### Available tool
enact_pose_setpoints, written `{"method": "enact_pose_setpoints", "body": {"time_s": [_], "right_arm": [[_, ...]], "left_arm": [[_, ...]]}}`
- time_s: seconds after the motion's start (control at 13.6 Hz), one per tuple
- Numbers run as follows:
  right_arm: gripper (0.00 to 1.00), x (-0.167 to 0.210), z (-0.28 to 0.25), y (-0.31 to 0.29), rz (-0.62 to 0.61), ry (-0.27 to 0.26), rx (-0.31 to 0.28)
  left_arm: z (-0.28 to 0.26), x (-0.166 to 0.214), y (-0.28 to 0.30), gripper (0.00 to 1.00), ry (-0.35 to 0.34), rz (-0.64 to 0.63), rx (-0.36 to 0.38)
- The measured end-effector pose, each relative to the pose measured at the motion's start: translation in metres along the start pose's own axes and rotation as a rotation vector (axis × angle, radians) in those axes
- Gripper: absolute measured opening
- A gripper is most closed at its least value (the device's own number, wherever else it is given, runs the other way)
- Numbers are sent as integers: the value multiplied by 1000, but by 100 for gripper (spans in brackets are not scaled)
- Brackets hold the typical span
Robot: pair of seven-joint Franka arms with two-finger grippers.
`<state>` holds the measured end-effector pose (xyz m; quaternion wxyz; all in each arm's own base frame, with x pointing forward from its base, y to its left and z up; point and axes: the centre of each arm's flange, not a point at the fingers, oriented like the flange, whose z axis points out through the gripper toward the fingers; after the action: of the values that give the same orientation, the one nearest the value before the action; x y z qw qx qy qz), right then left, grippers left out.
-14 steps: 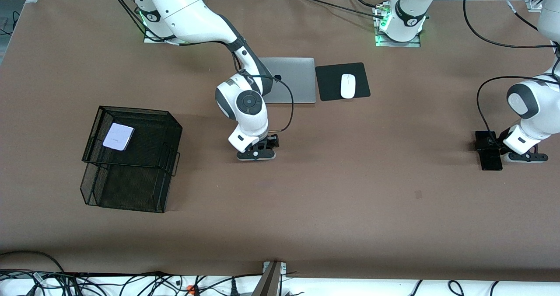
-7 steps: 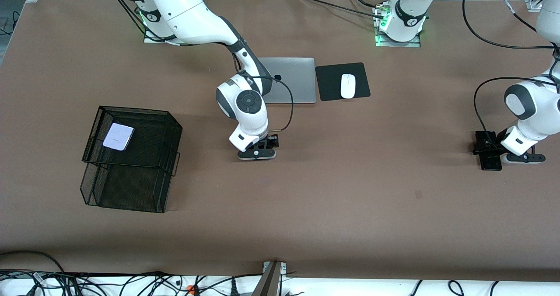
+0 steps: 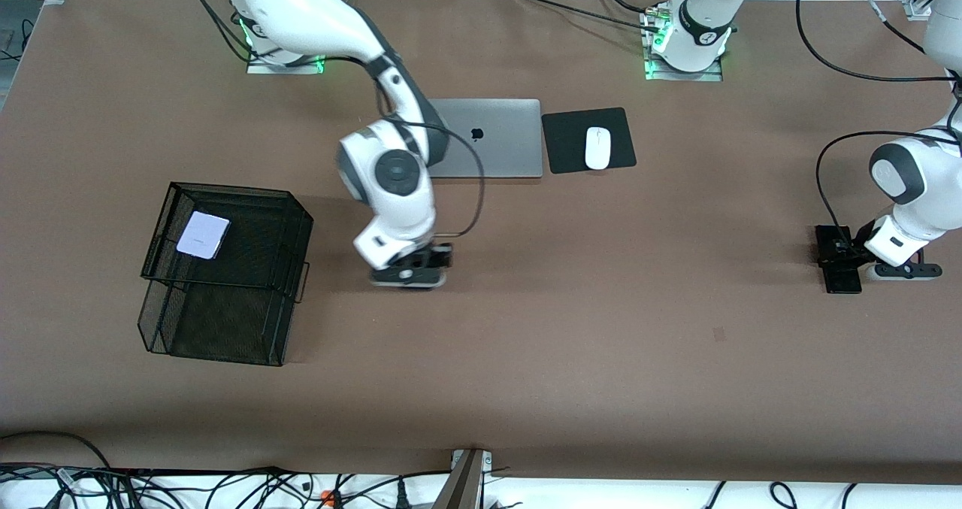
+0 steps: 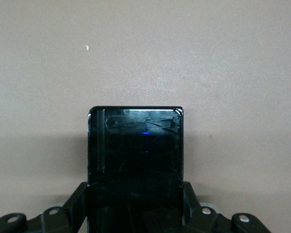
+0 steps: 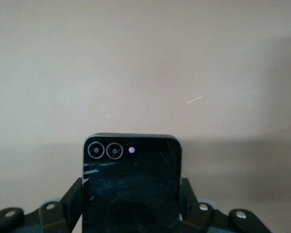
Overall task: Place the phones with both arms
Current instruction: 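Carry the flip phone to the basket while the left gripper carries the tall phone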
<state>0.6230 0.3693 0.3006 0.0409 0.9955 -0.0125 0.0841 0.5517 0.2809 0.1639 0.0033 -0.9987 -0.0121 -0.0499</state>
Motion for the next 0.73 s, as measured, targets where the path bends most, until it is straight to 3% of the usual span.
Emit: {"method": "enact_pose_setpoints", "body": {"time_s": [0.29,0.51,0.73], "right_arm": [[80,65,-61,144,-2,6,-45],[80,86,-42,244,-34,-22,-120],[80,95,-10,303,-9,-48,-99]], "left_arm": [[0,1,1,80,-4,-27,-2],[-8,14,11,80,-59,-37,-32],[-22,42,48,80,-101,-78,-56]]}}
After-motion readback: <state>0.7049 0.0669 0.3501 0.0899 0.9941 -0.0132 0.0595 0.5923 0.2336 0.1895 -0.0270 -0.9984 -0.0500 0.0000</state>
